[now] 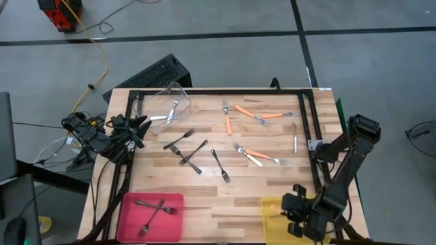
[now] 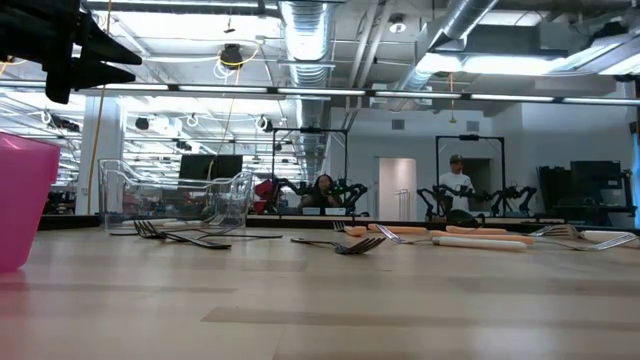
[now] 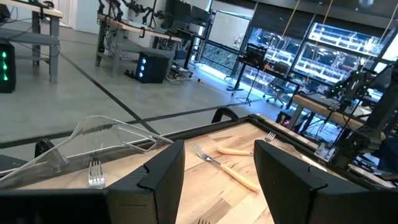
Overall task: Sort silverware by color (type)
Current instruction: Put the orange fork into the yellow bin
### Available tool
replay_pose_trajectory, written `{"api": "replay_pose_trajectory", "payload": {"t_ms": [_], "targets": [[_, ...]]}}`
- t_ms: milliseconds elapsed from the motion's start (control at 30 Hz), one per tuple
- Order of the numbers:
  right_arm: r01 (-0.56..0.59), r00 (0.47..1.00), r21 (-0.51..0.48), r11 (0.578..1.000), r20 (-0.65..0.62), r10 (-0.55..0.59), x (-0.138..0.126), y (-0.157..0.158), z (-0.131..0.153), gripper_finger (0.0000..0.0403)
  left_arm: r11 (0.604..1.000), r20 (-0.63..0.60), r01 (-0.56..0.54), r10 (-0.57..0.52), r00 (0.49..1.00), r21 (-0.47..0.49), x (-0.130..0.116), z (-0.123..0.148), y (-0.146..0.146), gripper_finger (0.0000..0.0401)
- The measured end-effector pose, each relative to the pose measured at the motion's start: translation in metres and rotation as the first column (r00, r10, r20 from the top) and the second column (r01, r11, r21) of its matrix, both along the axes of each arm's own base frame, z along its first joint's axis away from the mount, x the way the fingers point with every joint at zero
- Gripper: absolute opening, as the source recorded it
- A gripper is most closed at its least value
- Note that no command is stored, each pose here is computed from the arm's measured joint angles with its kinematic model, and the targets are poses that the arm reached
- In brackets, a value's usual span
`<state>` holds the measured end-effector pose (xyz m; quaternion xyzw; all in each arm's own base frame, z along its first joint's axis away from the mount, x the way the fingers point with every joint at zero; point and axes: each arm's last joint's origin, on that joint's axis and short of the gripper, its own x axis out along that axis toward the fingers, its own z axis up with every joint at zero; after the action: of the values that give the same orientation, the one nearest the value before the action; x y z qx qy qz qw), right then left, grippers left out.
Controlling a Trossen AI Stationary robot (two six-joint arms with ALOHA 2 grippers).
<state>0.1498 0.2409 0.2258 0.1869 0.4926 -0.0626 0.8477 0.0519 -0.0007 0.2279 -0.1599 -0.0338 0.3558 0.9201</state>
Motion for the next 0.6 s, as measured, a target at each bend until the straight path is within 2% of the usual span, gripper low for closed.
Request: {"api": "replay_pose_trajectory", "payload": {"t_ms": [300, 600], "targets": [[0.014, 1.0, 0.012, 1.0, 0.004, -0.014, -0.006, 0.004, -0.001, 0.0099, 1.0, 0.003, -0.009, 0.009, 1.0, -0.001, 0.0, 0.0, 0.0, 0.0178], [-0.004, 0.998, 0.001, 1.0, -0.064, 0.004, 0.004, 0.02, -0.03, 0.0099, 1.0, 0.003, -0.01, 0.01, 1.0, -0.001, 0.0, 0.0, 0.0, 0.0178]]}}
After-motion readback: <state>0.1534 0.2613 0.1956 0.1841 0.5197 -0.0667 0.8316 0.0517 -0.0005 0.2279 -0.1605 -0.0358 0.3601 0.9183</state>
